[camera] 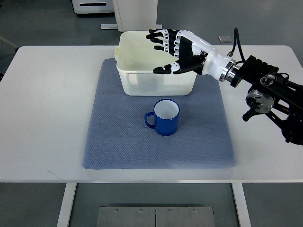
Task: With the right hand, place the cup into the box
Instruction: 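Move the right hand over the tub and down toward the blue mug, then close the right hand fingers around the blue mug's rim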
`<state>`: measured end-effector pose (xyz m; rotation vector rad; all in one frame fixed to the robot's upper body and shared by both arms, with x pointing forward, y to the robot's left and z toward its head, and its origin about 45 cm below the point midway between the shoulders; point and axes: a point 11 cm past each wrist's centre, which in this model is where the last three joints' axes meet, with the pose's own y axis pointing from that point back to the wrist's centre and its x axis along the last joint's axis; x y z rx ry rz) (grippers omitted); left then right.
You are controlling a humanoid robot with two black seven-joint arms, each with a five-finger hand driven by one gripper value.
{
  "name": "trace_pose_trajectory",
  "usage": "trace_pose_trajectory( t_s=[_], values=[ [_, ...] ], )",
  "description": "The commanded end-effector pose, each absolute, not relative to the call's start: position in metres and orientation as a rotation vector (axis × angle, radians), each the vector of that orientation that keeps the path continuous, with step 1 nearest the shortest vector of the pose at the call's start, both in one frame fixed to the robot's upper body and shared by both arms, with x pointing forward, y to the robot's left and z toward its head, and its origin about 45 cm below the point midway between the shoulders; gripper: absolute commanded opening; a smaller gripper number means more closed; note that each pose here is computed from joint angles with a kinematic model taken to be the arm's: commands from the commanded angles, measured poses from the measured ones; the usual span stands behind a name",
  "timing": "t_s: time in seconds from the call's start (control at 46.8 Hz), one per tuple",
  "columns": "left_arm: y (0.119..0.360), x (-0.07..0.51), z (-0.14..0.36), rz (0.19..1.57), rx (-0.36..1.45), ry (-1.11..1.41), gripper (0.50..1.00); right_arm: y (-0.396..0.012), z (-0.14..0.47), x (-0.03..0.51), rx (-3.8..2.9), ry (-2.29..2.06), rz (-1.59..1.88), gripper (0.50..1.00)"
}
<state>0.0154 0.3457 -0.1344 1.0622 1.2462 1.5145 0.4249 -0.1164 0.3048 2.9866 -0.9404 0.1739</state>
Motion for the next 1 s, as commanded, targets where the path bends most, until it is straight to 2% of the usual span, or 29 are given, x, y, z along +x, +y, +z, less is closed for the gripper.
trace_pose_trajectory(
  t_s=[0.0,0.598,0.983],
  values=[
    [0.346,0.016,-0.134,1.515,1.061,1.246,1.0,-0.113,0.297,0.42,2.967,-0.873,0.197,0.995],
    [0.346,0.015,-0.134,1.514,1.062,1.245,1.0,-0.109,0.258,0.404,2.873,-0.748,0.199,0.998],
    [0.346,0.015,-0.134,1.514,1.062,1.245,1.0,-0.123,0.23,0.404,2.796,-0.763,0.153,0.998]
  ],
)
